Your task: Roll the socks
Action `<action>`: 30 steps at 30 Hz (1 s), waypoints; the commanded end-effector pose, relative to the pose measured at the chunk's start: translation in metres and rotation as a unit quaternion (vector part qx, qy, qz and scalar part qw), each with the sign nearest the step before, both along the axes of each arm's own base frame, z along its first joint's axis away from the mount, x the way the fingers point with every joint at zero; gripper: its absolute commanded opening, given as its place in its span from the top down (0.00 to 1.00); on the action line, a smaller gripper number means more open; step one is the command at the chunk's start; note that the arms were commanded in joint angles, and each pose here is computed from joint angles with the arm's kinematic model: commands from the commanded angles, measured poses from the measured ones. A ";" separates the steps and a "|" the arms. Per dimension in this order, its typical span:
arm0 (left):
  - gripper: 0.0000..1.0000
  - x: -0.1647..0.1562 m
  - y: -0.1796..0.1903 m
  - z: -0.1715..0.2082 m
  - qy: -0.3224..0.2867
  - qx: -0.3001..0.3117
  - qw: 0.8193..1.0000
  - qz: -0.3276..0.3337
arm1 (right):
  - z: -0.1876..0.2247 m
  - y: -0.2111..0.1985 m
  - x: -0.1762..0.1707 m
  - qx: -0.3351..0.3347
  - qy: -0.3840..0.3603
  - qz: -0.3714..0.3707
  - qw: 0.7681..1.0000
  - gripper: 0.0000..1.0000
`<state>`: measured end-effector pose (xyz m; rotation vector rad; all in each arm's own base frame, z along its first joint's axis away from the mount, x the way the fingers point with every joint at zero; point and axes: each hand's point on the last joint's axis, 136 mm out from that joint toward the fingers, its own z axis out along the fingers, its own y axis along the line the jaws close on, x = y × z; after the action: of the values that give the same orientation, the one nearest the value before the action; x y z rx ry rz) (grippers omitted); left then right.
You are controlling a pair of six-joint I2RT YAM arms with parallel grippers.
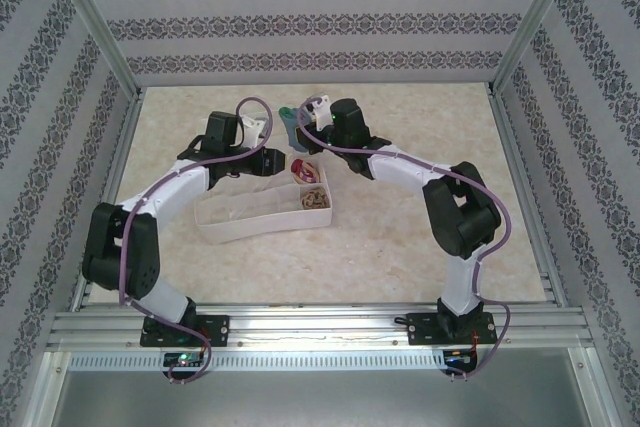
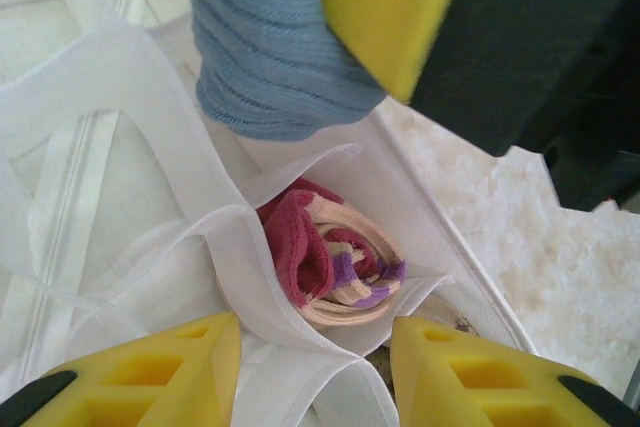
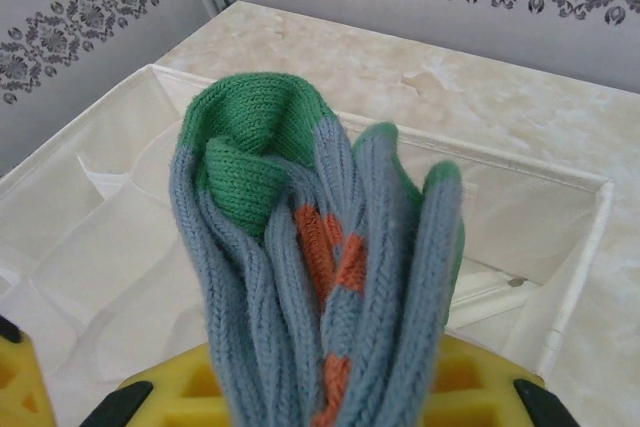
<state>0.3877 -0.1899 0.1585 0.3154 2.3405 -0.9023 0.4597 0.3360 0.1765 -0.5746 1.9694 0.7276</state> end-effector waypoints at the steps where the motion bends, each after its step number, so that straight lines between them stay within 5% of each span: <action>1: 0.57 0.007 0.002 -0.003 0.009 -0.026 1.000 0.007 | -0.001 0.010 -0.007 -0.006 -0.025 0.028 0.999 0.94; 18: 0.59 0.015 0.018 -0.025 0.041 -0.014 0.999 0.030 | -0.051 -0.020 0.006 -0.108 -0.017 -0.034 0.993 0.94; 30: 0.59 0.021 0.021 -0.025 0.047 -0.007 0.998 0.037 | -0.076 -0.002 -0.016 -0.104 0.023 0.000 0.994 0.85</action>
<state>0.4010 -0.1754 0.1315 0.2212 2.4034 -0.9274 0.4597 0.3275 0.1293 -0.6604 2.0284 0.5061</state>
